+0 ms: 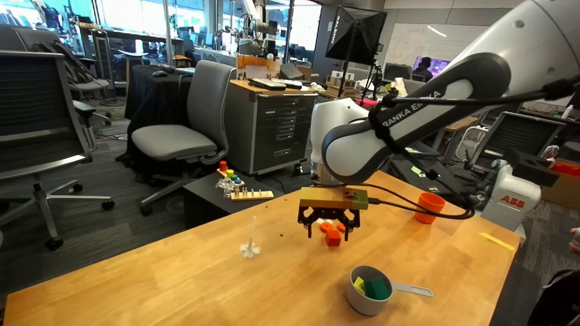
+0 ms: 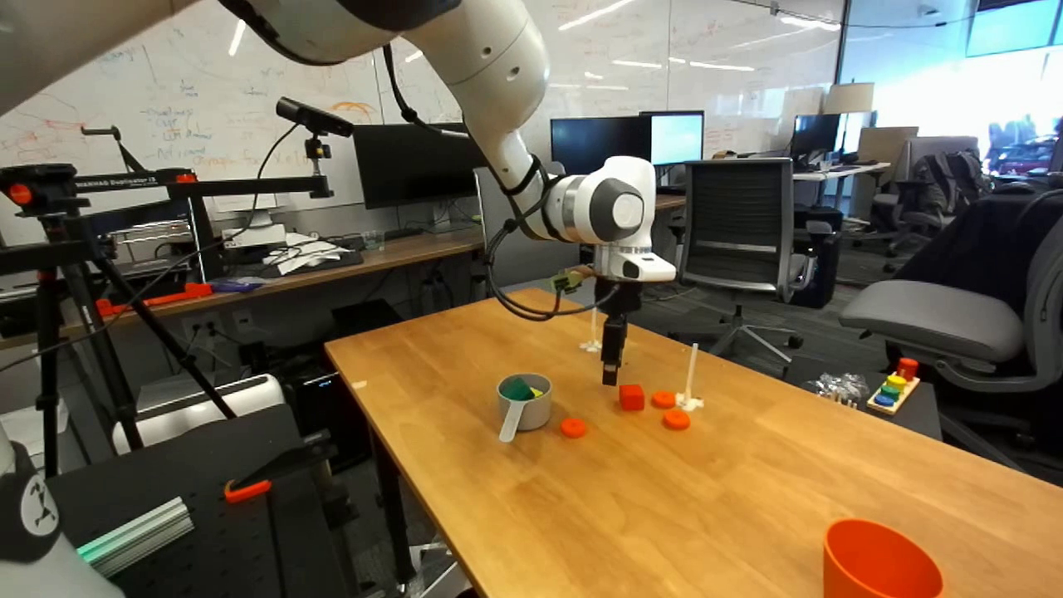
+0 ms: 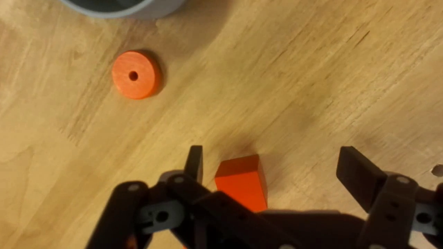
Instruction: Place the yellow, green and orange blocks inside the grey measuring cup
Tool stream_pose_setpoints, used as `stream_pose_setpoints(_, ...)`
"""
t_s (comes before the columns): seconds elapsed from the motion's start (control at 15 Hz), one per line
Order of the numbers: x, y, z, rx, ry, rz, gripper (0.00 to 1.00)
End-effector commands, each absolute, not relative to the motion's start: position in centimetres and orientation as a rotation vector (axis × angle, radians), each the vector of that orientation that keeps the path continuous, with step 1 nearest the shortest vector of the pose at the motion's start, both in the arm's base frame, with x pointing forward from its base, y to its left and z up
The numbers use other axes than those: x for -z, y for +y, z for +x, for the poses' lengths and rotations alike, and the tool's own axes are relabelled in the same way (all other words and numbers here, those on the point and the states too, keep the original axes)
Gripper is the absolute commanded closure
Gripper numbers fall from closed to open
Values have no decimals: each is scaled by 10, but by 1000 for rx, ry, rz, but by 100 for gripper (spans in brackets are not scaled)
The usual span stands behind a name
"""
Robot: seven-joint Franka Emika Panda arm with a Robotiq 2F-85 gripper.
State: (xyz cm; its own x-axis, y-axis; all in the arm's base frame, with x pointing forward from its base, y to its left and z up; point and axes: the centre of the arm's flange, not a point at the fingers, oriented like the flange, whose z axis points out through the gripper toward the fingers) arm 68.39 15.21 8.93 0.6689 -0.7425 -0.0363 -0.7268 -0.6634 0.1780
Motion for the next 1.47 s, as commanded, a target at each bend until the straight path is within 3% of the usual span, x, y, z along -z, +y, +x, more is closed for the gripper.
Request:
stream_pose_setpoints(0.0,-81,155,725,159,-1212,2689,0)
stream_pose_setpoints(0.87,-49,123,713,314,-1221,2594,0)
stream_pose_setpoints(0.93,-46,122,714,311,-1203,2597,9)
stream_pose_setpoints(1.0,-44,121,714,304,-1201,2599,26)
stream_pose_setpoints(1.4,-51,124,718,270,-1201,2609,72)
